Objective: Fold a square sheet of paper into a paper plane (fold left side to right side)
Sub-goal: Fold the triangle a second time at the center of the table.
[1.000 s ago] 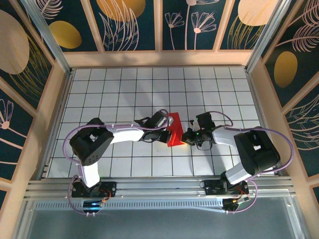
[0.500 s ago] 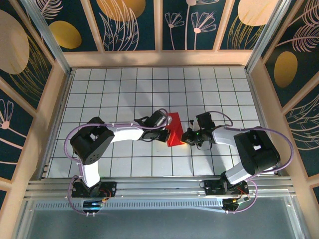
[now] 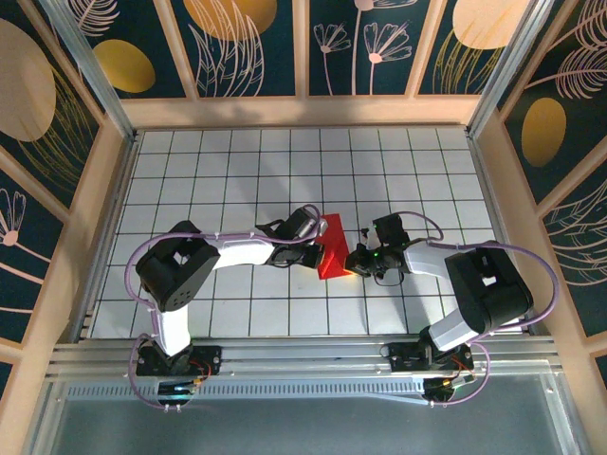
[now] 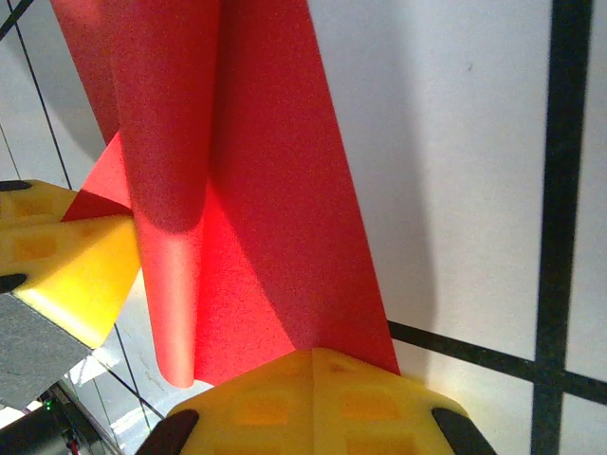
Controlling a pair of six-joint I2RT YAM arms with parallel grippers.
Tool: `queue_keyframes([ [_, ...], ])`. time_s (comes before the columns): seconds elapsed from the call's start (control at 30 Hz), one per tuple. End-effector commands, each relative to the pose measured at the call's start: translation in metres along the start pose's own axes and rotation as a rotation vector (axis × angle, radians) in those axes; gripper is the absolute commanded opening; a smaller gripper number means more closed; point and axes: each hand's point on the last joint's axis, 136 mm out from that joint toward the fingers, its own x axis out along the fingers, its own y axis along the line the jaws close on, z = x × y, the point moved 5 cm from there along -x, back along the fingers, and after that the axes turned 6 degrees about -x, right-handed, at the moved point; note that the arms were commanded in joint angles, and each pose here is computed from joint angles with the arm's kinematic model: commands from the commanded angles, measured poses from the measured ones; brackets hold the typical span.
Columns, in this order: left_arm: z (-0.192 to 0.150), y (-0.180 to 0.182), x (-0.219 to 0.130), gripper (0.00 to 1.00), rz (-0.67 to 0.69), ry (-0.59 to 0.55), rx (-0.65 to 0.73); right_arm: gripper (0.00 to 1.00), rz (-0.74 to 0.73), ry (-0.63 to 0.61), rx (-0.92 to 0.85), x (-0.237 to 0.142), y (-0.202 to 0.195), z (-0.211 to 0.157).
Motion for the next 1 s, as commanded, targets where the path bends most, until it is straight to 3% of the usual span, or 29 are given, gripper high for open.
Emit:
queue_keyframes([
  [0.0, 0.005, 0.004, 0.003, 0.00, 0.020, -0.007, 0.009, 0.00, -0.087, 0.046, 0.020, 0.006, -0.016, -0.011],
  [0.97, 0.000, 0.014, 0.009, 0.00, 0.072, 0.016, 0.013, 0.00, -0.085, 0.051, 0.021, 0.007, -0.015, -0.010],
])
